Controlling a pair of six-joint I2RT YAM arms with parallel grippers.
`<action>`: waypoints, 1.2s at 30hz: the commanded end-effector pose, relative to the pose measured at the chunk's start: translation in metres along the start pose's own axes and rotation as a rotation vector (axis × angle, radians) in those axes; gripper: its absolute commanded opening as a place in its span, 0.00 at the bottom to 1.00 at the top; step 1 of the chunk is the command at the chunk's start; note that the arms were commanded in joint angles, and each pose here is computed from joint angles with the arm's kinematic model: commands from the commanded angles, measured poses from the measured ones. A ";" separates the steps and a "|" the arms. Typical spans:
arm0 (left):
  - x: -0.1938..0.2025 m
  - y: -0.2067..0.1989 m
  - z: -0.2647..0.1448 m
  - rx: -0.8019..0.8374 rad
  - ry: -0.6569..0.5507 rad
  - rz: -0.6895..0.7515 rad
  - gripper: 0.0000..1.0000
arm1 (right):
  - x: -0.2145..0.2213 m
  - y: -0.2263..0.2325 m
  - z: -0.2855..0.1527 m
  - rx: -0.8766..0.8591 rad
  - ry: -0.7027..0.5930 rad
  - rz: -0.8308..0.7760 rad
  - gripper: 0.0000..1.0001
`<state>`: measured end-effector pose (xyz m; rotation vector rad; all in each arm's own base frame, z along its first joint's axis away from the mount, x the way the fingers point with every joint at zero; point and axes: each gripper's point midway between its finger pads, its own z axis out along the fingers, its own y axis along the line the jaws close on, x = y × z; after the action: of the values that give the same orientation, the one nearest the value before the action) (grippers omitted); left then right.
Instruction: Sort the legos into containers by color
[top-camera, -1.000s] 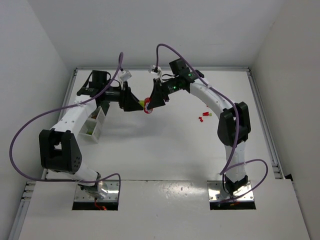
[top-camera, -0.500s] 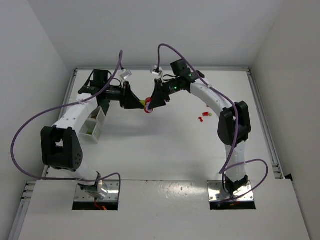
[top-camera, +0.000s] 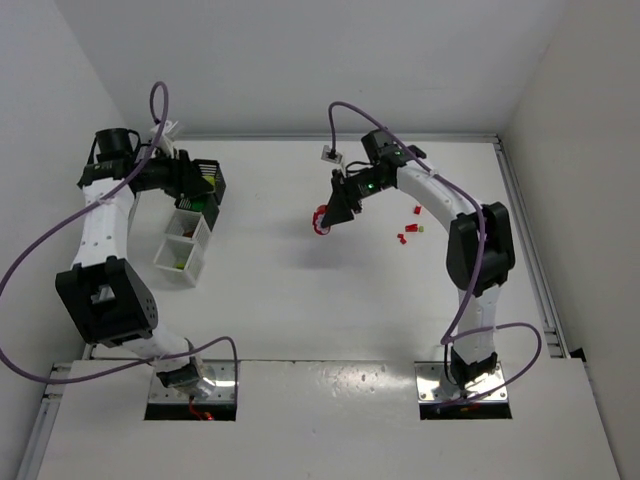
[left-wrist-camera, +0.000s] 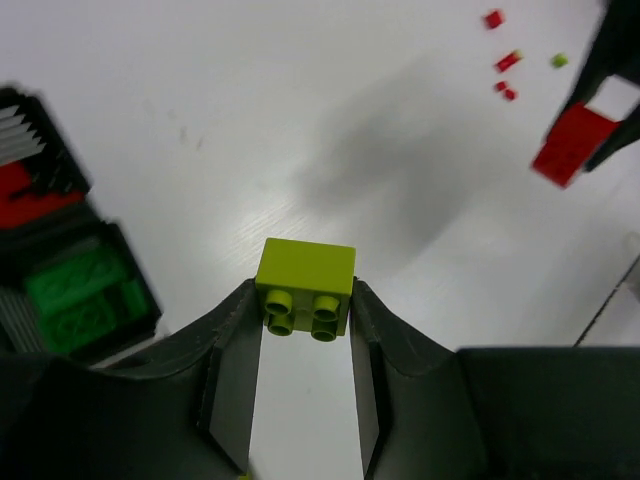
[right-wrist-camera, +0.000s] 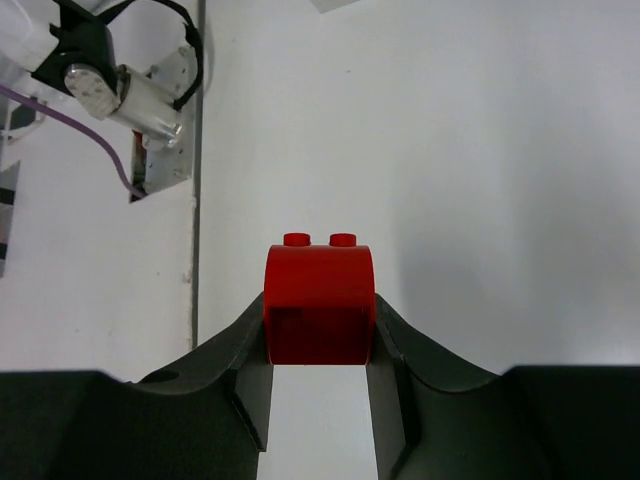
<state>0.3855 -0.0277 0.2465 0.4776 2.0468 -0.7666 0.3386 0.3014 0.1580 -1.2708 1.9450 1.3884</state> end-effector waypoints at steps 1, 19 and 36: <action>0.037 0.026 -0.030 -0.178 0.152 -0.042 0.00 | -0.015 0.016 -0.012 0.040 -0.005 -0.115 0.00; 0.163 0.044 -0.089 -0.412 0.483 -0.097 0.14 | -0.012 0.006 -0.008 0.116 0.022 -0.134 0.00; 0.070 -0.040 -0.048 0.066 0.156 0.046 0.68 | -0.037 0.027 0.019 -0.028 -0.033 -0.195 0.00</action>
<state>0.3027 0.0332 0.1839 0.4702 2.3755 -0.5044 0.3347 0.3128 0.1687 -1.3501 1.8886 1.2558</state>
